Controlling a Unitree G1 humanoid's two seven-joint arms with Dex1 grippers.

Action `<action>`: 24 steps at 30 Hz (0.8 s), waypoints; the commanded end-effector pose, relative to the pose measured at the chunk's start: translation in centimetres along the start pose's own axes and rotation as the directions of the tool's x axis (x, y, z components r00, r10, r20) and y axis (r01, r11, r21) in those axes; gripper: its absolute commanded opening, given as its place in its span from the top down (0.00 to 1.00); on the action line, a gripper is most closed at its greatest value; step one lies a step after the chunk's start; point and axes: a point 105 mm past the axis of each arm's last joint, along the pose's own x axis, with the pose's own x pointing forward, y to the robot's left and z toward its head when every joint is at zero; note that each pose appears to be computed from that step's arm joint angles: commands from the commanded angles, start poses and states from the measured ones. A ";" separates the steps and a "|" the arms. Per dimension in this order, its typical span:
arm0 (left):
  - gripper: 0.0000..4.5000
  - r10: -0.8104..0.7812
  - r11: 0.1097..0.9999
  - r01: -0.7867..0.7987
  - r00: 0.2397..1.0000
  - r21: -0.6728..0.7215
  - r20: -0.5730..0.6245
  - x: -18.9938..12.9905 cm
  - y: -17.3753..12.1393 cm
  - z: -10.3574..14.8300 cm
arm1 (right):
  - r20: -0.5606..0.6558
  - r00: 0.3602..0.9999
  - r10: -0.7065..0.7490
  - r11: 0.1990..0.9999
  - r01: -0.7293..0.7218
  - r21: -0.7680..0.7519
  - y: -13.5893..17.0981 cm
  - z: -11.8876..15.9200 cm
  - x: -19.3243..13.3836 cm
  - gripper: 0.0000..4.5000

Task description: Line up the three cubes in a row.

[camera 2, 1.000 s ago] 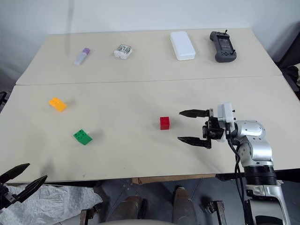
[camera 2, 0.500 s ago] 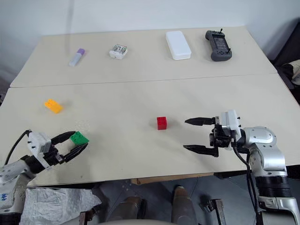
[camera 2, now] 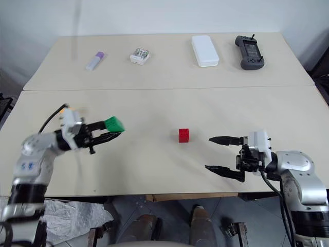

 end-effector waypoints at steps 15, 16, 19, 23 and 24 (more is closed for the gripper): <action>0.67 -0.311 0.945 0.323 0.934 0.045 -0.176 6.6 0.6 -3.5 | 0.025 0.990 -0.141 0.988 0.142 -0.067 0.3 1.1 -1.1 0.00; 0.67 -0.306 0.947 0.319 0.935 0.045 -0.178 6.7 0.7 -3.5 | 0.027 0.989 -0.142 0.987 0.144 -0.065 0.4 1.0 -1.0 0.00; 0.59 -0.338 0.938 0.346 0.927 0.024 -0.164 6.7 0.6 -3.1 | 0.032 0.989 -0.144 0.988 0.146 -0.059 0.5 1.0 -0.9 0.00; 0.34 -0.346 0.933 0.357 0.926 0.051 -0.151 6.0 1.0 -2.2 | 0.037 0.990 -0.136 0.989 0.138 -0.060 0.3 1.1 -0.6 0.00; 0.27 -0.336 0.936 0.347 0.930 0.059 -0.148 5.6 1.3 -1.9 | 0.038 0.990 -0.134 0.989 0.136 -0.063 0.2 1.1 -0.5 0.00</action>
